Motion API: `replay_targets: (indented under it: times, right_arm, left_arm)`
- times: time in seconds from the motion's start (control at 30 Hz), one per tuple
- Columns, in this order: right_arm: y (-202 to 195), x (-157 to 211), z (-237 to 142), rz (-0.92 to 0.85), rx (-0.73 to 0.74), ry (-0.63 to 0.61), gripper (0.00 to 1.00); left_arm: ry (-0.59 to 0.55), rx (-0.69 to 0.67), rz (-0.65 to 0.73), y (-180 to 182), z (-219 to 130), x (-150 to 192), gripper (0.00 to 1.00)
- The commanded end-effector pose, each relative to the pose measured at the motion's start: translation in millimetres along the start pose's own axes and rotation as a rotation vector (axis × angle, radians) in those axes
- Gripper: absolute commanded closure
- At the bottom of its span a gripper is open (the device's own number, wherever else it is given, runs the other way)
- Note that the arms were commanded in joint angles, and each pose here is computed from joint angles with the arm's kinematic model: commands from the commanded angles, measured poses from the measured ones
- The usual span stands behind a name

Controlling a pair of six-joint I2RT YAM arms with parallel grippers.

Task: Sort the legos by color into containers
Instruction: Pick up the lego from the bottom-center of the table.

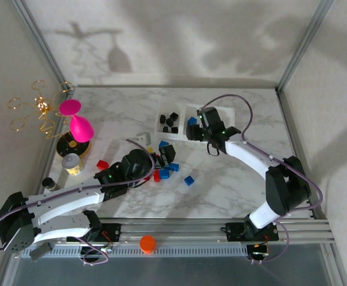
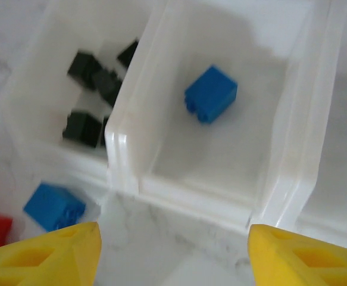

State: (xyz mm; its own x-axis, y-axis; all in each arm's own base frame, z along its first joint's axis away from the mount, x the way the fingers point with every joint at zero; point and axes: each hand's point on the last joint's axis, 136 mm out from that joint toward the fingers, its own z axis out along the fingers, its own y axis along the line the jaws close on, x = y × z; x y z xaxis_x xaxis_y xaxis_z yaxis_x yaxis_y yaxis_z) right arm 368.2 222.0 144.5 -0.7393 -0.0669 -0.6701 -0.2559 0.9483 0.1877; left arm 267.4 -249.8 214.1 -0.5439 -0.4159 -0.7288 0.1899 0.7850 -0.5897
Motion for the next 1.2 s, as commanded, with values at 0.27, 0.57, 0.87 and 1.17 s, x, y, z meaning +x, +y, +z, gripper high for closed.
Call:
replay_targets:
  times: [0.27, 0.57, 0.87, 1.17]
  right_arm:
    - [25, 118, -30, -0.095, -0.041, 0.246, 0.28]
    - [43, 184, -31, -0.171, -0.035, 0.364, 0.26]
    - [36, 196, -12, -0.255, 0.043, 0.381, 0.31]
    - [36, 200, -1, -0.292, 0.058, 0.405, 0.43]
  left_arm:
    - [0.054, -0.058, -0.058, 29, -25, 32, 0.00]
    - [0.062, -0.101, -0.100, 49, -35, 41, 0.00]
    - [0.050, -0.127, -0.095, 57, -35, 43, 0.00]
    - [0.035, -0.133, -0.098, 58, -37, 39, 0.00]
